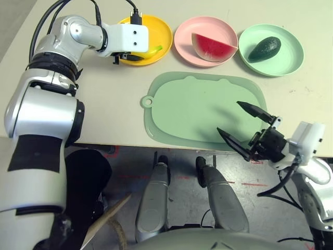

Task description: Place the fruits into color-matched plates.

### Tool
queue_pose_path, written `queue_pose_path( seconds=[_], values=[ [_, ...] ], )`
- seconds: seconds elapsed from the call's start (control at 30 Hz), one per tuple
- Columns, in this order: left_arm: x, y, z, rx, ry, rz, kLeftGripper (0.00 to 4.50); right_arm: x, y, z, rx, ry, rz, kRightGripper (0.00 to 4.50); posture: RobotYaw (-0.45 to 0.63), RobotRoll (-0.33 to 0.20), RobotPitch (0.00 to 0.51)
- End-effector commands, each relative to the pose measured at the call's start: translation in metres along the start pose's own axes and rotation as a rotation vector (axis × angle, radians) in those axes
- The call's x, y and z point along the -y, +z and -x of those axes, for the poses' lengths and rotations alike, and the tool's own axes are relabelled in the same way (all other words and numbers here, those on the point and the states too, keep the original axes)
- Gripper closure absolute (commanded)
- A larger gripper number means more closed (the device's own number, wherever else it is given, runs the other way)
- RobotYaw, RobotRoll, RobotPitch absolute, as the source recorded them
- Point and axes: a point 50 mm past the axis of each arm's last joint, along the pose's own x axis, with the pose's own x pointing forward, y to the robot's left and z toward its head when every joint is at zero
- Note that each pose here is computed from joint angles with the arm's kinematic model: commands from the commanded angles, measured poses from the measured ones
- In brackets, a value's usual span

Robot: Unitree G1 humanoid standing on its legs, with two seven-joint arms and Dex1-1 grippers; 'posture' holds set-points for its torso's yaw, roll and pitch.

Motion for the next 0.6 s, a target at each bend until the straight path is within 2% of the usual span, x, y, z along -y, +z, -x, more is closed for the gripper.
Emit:
queue_pose_path(
  seconds=[0.03, 0.1, 0.27, 0.4, 0.6],
  values=[
    [0.002, 0.001, 0.000, 0.023, -0.015, 0.000, 0.56, -0.001, -0.002, 0.004, -0.012, 0.002, -0.023, 0.00, -0.09, 0.000, 0.390],
    [0.000, 0.002, 0.001, 0.028, -0.010, -0.005, 0.02, -0.001, -0.002, 0.004, -0.012, 0.003, -0.025, 0.00, -0.09, 0.000, 0.387],
    [-0.005, 0.001, 0.010, 0.035, 0.021, -0.005, 0.02, 0.007, -0.003, 0.004, -0.009, -0.062, -0.043, 0.00, -0.09, 0.000, 0.386],
    [-0.011, -0.004, 0.024, 0.085, 0.096, 0.069, 0.02, 0.037, -0.001, 0.012, -0.007, -0.223, -0.044, 0.00, -0.09, 0.000, 0.392],
    [-0.019, -0.020, 0.057, 0.161, 0.251, 0.231, 0.02, 0.099, 0.009, 0.051, -0.018, -0.501, 0.014, 0.00, -0.08, 0.000, 0.404]
  ],
)
